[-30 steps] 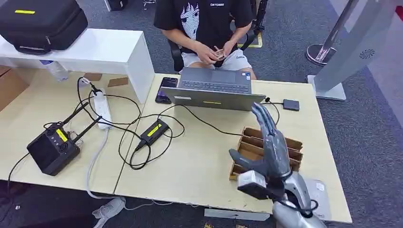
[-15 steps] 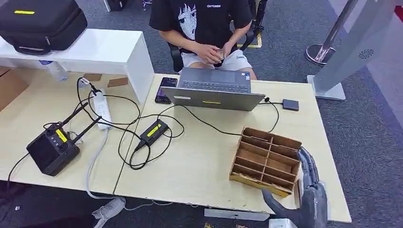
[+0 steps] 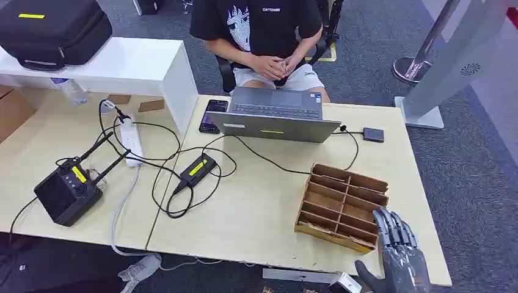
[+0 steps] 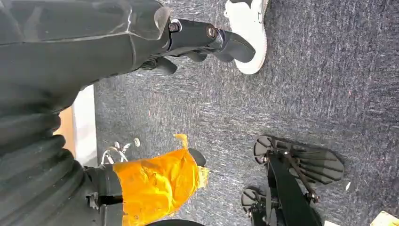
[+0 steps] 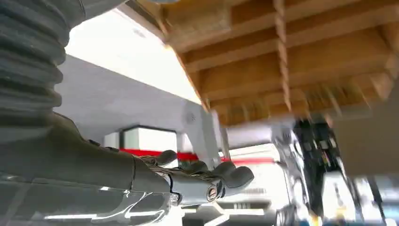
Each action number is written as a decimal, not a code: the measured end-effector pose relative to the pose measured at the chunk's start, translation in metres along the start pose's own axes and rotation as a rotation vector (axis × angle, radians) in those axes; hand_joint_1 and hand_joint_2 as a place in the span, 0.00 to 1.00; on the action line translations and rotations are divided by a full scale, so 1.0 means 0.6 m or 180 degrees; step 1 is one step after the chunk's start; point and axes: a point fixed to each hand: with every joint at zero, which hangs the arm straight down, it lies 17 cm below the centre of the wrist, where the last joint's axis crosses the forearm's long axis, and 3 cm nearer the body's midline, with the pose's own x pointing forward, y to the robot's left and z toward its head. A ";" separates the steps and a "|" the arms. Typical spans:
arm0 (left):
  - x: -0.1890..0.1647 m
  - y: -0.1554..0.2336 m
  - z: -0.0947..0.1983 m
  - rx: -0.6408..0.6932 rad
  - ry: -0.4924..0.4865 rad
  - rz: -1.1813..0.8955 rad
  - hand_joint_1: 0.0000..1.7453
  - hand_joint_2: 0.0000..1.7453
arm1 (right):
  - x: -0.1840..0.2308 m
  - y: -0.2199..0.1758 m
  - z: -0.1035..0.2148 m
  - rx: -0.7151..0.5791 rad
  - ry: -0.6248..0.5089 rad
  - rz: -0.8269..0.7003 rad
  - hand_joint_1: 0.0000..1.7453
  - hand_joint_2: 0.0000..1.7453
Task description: Pass the card to the sensor for recognition and then transmit it.
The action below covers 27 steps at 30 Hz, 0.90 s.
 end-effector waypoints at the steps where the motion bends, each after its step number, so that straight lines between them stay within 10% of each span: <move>1: 0.000 0.000 0.000 -0.0004 -0.0001 -0.0001 0.00 1.00 | -0.003 0.009 0.002 0.0071 0.0002 0.0014 0.00 1.00; 8: 0.003 -0.001 0.000 -0.0022 -0.0009 -0.0003 0.00 1.00 | -0.017 0.055 0.002 0.0381 -0.0033 0.0169 0.00 1.00; 9: 0.003 -0.002 0.000 -0.0025 -0.0010 -0.0004 0.00 1.00 | -0.020 0.059 0.001 0.0407 -0.0033 0.0186 0.28 1.00; 10: 0.003 -0.002 0.000 -0.0025 -0.0010 -0.0007 0.00 1.00 | -0.022 0.064 0.001 0.0439 -0.0023 0.0204 0.85 1.00; 11: 0.003 -0.002 0.000 -0.0025 -0.0009 -0.0012 0.00 1.00 | -0.025 0.069 0.000 0.0476 -0.0015 0.0222 0.89 1.00; 27: 0.004 -0.002 0.000 -0.0031 -0.0011 -0.0025 0.00 1.00 | -0.046 0.095 -0.019 0.0554 0.0026 0.0355 0.82 1.00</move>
